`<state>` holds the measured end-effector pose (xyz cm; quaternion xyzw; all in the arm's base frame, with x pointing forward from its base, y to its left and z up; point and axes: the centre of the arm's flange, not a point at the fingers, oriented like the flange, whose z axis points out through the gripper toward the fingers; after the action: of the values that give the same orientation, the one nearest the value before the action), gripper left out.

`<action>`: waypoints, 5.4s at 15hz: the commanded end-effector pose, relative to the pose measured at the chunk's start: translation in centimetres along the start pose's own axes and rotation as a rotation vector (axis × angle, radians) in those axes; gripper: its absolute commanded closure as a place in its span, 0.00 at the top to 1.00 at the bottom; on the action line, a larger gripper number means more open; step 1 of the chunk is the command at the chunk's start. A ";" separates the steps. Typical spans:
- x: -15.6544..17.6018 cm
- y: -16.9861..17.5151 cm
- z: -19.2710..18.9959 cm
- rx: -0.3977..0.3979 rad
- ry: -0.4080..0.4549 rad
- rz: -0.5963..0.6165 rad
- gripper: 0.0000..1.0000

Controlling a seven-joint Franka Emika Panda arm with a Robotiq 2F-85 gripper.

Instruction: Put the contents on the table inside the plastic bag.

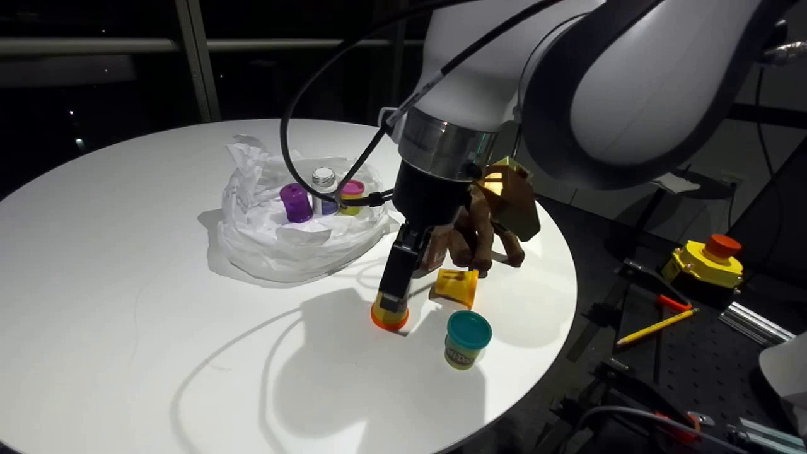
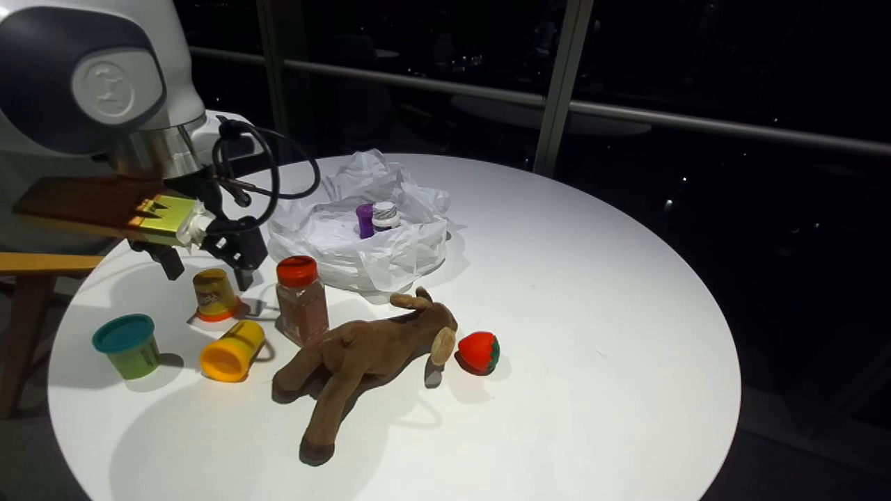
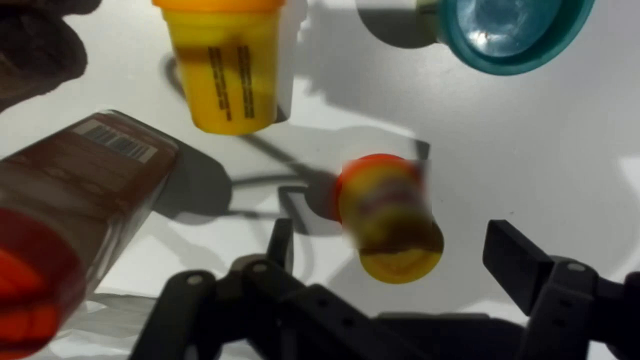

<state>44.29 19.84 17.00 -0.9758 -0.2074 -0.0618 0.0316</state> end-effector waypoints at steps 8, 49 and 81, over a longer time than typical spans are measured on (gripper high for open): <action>2.1 1.3 -0.8 -0.039 -0.002 0.040 0.21; 13.8 10.3 -6.2 -0.148 0.169 0.153 0.94; 0.2 13.6 -5.0 -0.027 -0.141 0.398 0.48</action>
<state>48.65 6.87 20.59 -0.9993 -0.0082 0.0249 0.0268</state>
